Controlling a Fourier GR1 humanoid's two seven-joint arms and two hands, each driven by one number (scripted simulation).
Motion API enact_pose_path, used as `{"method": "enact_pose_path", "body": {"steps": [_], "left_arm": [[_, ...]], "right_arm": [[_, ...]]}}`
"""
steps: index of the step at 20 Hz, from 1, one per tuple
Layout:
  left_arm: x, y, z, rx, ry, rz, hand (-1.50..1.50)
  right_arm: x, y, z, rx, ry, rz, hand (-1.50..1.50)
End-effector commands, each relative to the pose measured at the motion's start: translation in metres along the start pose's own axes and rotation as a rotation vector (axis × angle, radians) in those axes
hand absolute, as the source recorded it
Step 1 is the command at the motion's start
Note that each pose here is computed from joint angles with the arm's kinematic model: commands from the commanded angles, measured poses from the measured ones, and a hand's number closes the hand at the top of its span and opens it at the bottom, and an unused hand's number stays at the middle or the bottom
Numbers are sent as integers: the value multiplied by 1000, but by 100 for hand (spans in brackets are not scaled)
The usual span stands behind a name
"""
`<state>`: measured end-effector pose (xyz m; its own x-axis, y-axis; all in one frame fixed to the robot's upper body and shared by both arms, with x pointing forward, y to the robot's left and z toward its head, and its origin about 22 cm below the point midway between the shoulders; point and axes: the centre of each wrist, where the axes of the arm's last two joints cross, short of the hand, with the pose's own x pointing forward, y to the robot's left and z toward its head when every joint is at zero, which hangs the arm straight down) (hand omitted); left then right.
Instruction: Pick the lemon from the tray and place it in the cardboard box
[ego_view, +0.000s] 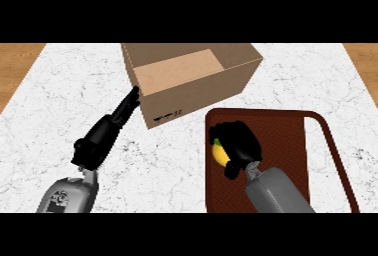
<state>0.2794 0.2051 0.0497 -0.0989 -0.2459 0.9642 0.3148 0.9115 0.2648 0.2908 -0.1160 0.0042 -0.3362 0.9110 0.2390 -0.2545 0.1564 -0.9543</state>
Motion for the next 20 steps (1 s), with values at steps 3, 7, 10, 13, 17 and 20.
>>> {"method": "enact_pose_path", "body": {"steps": [3, 7, 10, 13, 17, 20], "left_arm": [[-5, -6, -3, 13, 4, 7, 0], [-10, -6, 9, 26, 5, 10, 0], [4, 0, -11, 34, 24, 1, 0], [-4, 18, 3, 22, 8, 2, 0], [-14, 4, -3, 27, 21, 9, 0], [-7, -5, 0, 33, 21, -4, 0]], "right_arm": [[66, -46, -13, -124, -376, 10, 150], [59, -76, 7, -228, -406, -7, 150], [76, -107, 18, -259, -460, -85, 150], [59, -127, 52, -283, -494, -102, 150], [56, -150, 80, -343, -533, -232, 150], [58, -180, 111, -406, -466, -266, 150]]}}
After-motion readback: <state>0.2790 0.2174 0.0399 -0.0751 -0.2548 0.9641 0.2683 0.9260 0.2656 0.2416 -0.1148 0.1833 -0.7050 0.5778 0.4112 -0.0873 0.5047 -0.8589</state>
